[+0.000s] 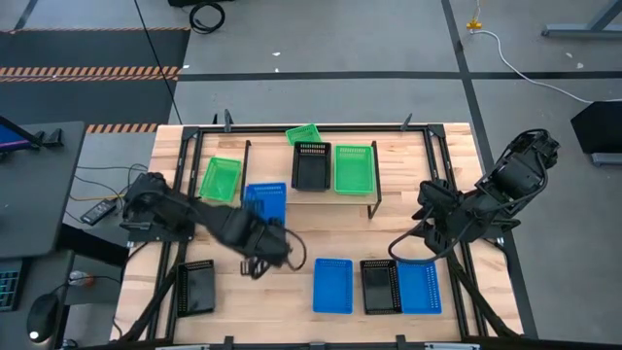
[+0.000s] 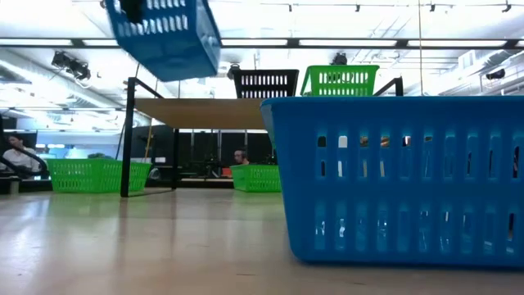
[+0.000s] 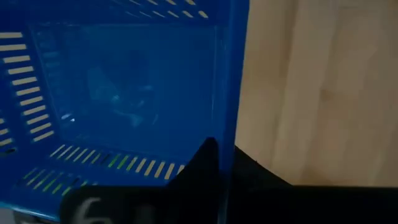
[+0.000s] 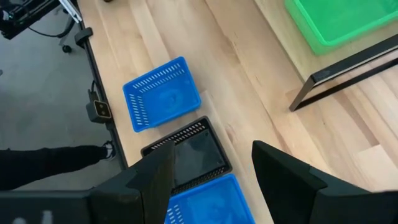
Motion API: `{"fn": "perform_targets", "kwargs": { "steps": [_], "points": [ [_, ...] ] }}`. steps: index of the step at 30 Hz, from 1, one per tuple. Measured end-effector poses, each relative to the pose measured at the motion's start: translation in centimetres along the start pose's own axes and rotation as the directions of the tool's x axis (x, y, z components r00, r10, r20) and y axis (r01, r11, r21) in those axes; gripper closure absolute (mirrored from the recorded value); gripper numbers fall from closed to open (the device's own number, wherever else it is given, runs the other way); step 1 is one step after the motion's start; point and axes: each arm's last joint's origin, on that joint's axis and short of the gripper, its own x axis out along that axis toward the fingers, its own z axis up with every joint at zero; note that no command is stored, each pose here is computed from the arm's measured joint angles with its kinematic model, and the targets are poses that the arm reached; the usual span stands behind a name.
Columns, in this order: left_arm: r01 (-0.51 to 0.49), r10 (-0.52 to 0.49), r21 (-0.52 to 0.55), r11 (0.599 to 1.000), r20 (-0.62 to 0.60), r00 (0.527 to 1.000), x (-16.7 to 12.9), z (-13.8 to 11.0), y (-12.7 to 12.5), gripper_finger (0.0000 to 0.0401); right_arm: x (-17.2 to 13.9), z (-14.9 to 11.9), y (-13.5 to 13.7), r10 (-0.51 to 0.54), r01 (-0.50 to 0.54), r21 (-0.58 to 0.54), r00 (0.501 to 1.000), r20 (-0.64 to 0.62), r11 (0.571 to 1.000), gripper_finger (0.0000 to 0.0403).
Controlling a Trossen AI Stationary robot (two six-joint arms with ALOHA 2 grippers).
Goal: Stack baskets on shelf by color
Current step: Put the left blue bin on the shelf
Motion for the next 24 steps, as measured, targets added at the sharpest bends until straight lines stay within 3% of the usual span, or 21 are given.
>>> {"fn": "perform_targets", "kwargs": {
  "steps": [9, 14, 20, 24],
  "points": [
    [-0.032, 0.032, 0.031, 0.999, -0.025, 0.999, 0.9, 1.3, 6.5, 0.0399, 0.0, 0.0, 0.0, 0.001, -0.001, 0.045, 1.000, 0.000, 0.999, 0.0183],
    [-0.038, 0.039, 0.020, 0.999, -0.037, 0.999, 1.0, 0.5, 9.6, 0.0398, 0.0, 0.0, 0.0, 0.003, -0.003, 0.058, 1.000, 0.000, 0.998, 0.0183],
    [-0.004, 0.006, 0.030, 1.000, -0.090, 0.996, 2.2, -1.2, 12.1, 0.0398, 0.0, 0.0, 0.0, 0.001, -0.001, 0.056, 1.000, -0.001, 0.998, 0.0183],
    [0.006, -0.004, 0.026, 1.000, -0.062, 0.998, 3.1, -1.2, 12.6, 0.0398, 0.0, 0.0, -0.1, -0.003, 0.003, 0.053, 1.000, -0.003, 0.999, 0.0183]
  ]
}}
